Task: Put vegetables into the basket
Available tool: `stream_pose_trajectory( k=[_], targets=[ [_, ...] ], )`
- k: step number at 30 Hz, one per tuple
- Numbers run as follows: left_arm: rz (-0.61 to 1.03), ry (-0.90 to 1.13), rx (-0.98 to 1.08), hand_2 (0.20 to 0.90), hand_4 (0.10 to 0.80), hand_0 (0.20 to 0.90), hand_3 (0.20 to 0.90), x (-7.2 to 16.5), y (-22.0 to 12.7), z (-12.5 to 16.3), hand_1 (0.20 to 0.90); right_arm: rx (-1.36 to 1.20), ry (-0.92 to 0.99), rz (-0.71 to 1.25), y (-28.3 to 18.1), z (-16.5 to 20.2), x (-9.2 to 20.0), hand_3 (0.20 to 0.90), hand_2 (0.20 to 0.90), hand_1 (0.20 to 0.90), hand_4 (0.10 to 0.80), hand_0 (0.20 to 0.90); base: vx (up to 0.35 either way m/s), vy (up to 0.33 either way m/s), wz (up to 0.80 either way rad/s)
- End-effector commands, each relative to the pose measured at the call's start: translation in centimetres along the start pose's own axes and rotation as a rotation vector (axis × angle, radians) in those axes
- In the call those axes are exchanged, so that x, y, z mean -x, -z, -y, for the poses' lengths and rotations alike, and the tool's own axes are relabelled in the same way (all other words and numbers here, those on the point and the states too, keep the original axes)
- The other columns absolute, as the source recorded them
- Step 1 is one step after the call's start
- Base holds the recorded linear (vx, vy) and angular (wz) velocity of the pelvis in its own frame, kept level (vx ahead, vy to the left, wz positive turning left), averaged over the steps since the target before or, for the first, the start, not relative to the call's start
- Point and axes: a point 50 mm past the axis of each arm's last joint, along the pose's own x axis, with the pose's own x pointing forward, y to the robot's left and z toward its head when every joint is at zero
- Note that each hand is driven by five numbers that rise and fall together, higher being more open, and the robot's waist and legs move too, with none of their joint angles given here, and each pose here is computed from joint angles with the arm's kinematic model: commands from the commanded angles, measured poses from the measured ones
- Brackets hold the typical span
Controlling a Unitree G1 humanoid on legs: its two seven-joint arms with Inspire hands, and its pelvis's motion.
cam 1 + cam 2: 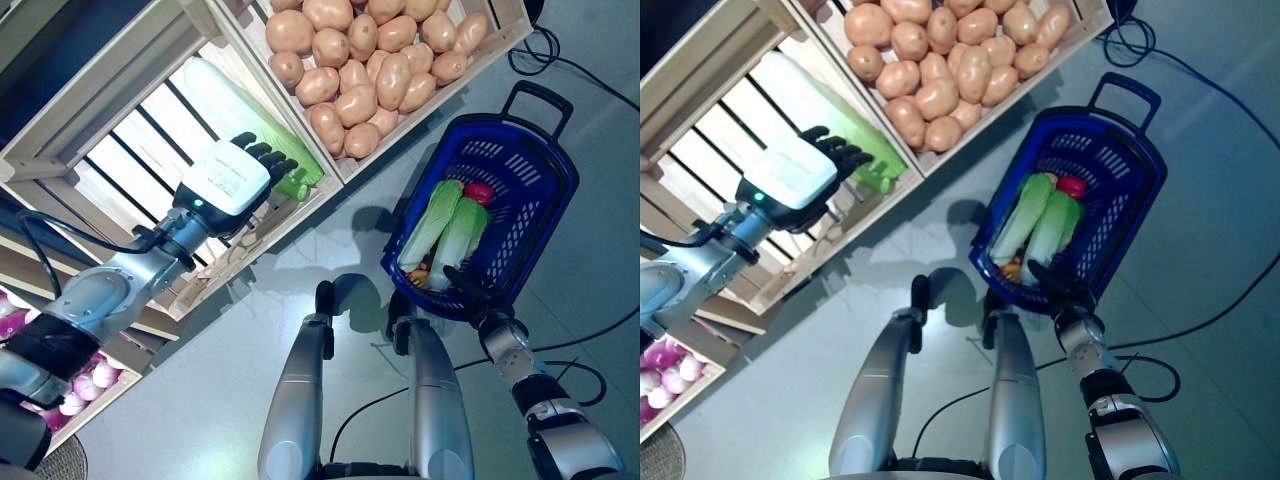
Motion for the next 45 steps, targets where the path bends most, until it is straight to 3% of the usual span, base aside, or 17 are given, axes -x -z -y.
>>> stream_pose_trajectory(
  k=[1, 7, 15, 27, 38, 45],
  targets=[
    [-0.029, -0.239, 0.003, 0.900, 0.800, 0.900, 0.900, -2.1, 1.4, -5.1, 0.900, 0.069, -0.036, 0.097, -3.5, 0.3, 0.1, 0.900, 0.900, 0.900, 0.800, 0.900, -0.005, 0.022, -0.05],
    [-0.008, -0.160, 0.012, 0.900, 0.800, 0.900, 0.900, -3.1, 1.0, -4.8, 0.900, 0.077, -0.044, 0.098, -4.1, -0.1, 0.0, 0.900, 0.900, 0.900, 0.800, 0.900, -0.006, 0.012, -0.03],
    [-0.010, -0.228, -0.066, 0.900, 0.800, 0.900, 0.900, -4.4, 1.2, -6.4, 0.900, 0.037, -0.061, 0.116, -4.2, -0.8, -0.1, 0.900, 0.900, 0.900, 0.800, 0.900, -0.001, 0.001, -0.02],
    [-0.089, -0.091, -0.107, 0.900, 0.800, 0.900, 0.900, -5.3, 1.9, -4.4, 0.900, 0.023, -0.077, 0.115, -4.1, -1.7, -0.3, 0.900, 0.900, 0.900, 0.800, 0.900, 0.002, 0.001, -0.02],
    [-0.231, -0.021, -0.140, 0.900, 0.800, 0.900, 0.900, -4.4, 4.2, -2.1, 0.900, 0.041, -0.071, 0.127, -4.6, -1.7, -0.3, 0.900, 0.900, 0.900, 0.800, 0.900, 0.001, 0.002, -0.01],
    [-0.245, -0.154, -0.141, 0.900, 0.800, 0.900, 0.900, -2.9, 4.8, -2.9, 0.900, 0.063, -0.070, 0.141, -4.6, -1.1, 0.2, 0.900, 0.900, 0.900, 0.800, 0.900, 0.004, 0.018, -0.01]
  ],
)
